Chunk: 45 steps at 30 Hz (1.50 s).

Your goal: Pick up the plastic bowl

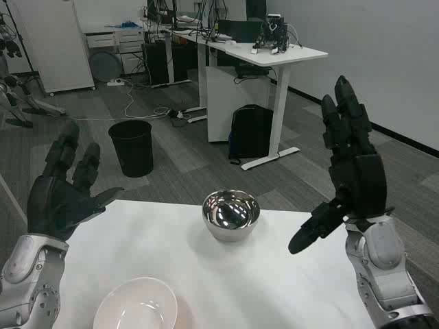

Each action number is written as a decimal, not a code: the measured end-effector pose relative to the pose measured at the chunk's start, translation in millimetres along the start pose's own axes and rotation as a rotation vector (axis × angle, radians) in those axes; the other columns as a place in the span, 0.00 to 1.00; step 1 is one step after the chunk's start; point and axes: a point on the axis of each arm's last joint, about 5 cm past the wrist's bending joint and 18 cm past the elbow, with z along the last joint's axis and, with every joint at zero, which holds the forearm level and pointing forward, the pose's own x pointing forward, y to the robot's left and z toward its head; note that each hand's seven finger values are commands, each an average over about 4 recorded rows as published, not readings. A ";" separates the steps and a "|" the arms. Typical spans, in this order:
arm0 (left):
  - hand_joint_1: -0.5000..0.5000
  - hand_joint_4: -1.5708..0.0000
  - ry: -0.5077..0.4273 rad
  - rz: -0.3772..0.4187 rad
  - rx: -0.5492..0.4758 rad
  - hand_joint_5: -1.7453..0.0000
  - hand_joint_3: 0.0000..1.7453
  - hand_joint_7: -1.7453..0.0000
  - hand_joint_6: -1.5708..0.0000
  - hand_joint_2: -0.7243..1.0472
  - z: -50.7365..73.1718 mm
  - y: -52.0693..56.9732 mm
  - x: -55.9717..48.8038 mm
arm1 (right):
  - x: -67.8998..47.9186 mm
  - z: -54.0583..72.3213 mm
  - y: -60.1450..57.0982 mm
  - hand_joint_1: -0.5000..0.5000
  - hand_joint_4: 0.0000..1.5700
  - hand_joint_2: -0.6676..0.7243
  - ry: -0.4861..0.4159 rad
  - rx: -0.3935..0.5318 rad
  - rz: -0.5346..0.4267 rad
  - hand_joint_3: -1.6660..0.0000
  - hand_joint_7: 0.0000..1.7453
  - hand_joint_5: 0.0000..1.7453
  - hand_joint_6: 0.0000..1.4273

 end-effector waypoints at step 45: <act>0.01 1.00 -0.159 0.030 0.358 1.00 0.00 1.00 1.00 0.43 76.9 23.1 -2.8 | -1.6 10.4 -1.7 0.04 0.00 0.77 -0.022 0.022 -0.057 0.98 0.00 0.00 0.00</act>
